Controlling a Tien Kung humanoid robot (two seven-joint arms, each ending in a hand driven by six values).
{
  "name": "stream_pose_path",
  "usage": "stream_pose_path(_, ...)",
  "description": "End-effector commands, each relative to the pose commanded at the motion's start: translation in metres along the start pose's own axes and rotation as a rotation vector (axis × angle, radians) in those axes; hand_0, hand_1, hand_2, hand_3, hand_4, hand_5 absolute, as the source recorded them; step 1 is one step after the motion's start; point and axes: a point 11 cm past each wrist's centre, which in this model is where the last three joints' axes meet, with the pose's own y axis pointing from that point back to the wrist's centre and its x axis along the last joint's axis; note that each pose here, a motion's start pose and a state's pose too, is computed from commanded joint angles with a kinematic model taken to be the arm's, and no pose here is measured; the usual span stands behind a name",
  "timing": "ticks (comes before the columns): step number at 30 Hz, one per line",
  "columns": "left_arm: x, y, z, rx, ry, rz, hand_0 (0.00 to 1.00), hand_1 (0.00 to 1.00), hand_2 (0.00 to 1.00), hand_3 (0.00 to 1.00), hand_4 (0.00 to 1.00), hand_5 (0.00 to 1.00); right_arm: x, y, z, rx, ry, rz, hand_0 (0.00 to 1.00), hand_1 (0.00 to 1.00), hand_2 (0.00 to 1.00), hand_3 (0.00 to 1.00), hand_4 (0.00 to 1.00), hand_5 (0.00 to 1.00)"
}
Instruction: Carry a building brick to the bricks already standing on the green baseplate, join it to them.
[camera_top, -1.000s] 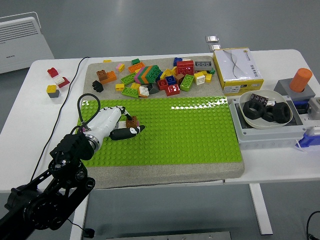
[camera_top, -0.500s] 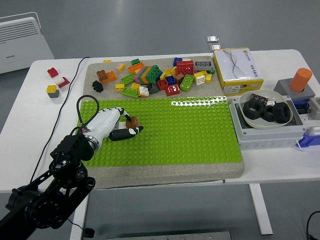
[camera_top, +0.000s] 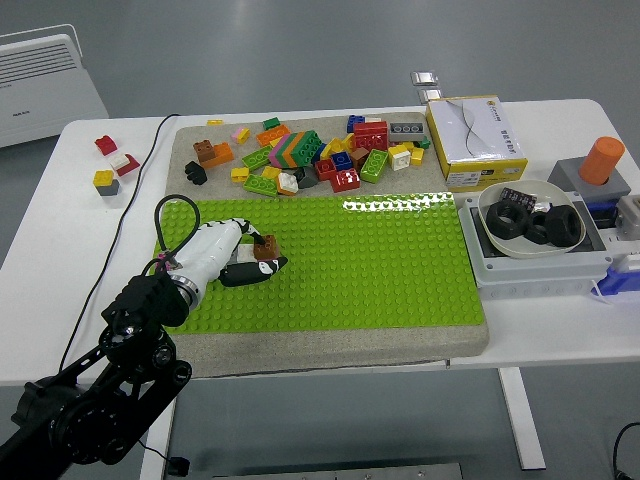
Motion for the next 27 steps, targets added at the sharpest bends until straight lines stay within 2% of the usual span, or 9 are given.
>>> stream_pose_path(18, -0.005, -0.002, 0.001, 0.003, -0.002, -0.009, 0.951, 0.933, 0.916, 0.654, 0.835, 0.737, -0.002, 0.0, 0.002, -0.004, 0.0, -0.004, 0.678, 0.628, 0.73, 0.799, 0.849, 0.998)
stream_pose_path(27, 0.007, 0.0, 0.004, -0.01, 0.011, 0.029, 0.942, 0.927, 0.908, 0.641, 0.831, 0.711, -0.004, 0.0, 0.005, -0.01, 0.0, -0.007, 0.679, 0.629, 0.73, 0.799, 0.85, 0.998)
